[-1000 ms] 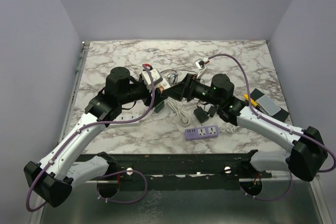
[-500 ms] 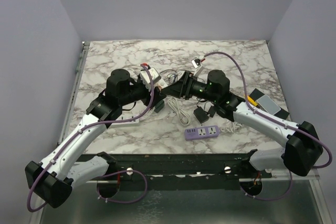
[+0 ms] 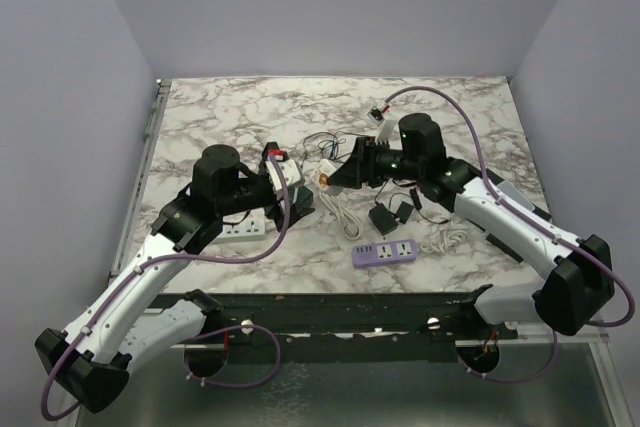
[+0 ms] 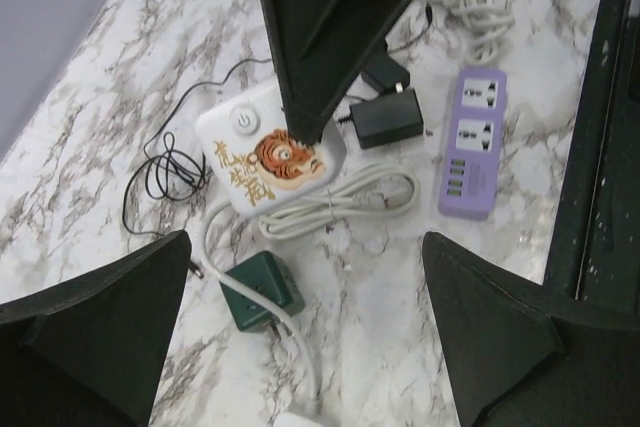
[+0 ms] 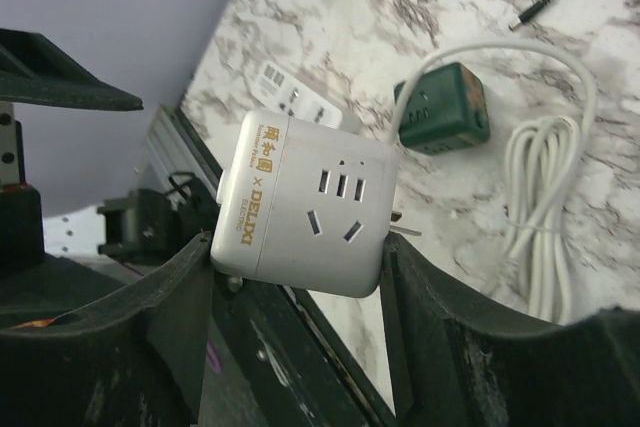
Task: Insert the plug
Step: Place the socket at the center of the board.
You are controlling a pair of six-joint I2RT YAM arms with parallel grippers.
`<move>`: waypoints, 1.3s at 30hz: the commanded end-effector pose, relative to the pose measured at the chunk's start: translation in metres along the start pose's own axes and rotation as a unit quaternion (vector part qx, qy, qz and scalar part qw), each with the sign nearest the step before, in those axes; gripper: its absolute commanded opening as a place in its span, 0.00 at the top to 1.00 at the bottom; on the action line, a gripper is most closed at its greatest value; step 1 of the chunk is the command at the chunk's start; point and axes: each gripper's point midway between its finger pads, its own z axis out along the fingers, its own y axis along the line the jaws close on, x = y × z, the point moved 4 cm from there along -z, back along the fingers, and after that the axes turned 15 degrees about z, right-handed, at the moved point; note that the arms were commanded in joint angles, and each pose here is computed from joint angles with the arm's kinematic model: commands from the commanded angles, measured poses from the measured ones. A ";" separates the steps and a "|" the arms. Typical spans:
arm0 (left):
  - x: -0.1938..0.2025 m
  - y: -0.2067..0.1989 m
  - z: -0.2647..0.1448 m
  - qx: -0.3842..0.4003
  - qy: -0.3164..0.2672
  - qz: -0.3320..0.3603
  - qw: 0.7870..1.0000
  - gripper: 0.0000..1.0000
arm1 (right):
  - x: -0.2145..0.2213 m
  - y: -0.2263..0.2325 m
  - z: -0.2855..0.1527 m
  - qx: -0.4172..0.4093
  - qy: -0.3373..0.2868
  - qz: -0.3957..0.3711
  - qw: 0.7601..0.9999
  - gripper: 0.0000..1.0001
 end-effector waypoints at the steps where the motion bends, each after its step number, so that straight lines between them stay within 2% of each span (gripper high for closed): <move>1: 0.038 -0.024 -0.011 0.045 0.058 0.071 0.995 0.01 | 0.024 -0.028 -0.007 0.084 0.105 -0.030 0.990 0.99; 6: 0.056 -0.033 -0.014 0.055 0.079 0.098 0.991 0.01 | 0.041 -0.055 0.000 0.171 0.170 0.020 0.970 0.99; 12: 0.076 -0.035 -0.018 0.046 0.111 0.123 0.985 0.01 | 0.068 -0.055 0.014 0.244 0.228 0.011 0.943 0.99; 16: 0.082 -0.034 -0.018 0.039 0.125 0.114 0.985 0.01 | 0.088 -0.057 0.018 0.287 0.270 0.017 0.919 0.99; 23: 0.113 -0.013 -0.016 -0.090 0.162 0.013 0.983 0.01 | 0.113 -0.065 0.025 0.348 0.318 0.018 0.882 0.99; 28: 0.132 0.005 -0.020 -0.116 0.168 -0.045 0.978 0.01 | 0.127 -0.082 0.042 0.386 0.337 0.010 0.858 0.99; 36: 0.131 0.020 -0.026 -0.139 0.174 -0.062 0.973 0.01 | 0.137 -0.097 0.081 0.399 0.346 0.009 0.849 0.99; 37: 0.130 0.020 -0.026 -0.139 0.172 -0.063 0.973 0.01 | 0.137 -0.095 0.084 0.399 0.346 0.007 0.849 0.95; 39: 0.131 0.016 -0.025 -0.129 0.173 -0.065 0.974 0.01 | 0.136 -0.093 0.089 0.401 0.344 0.005 0.849 0.79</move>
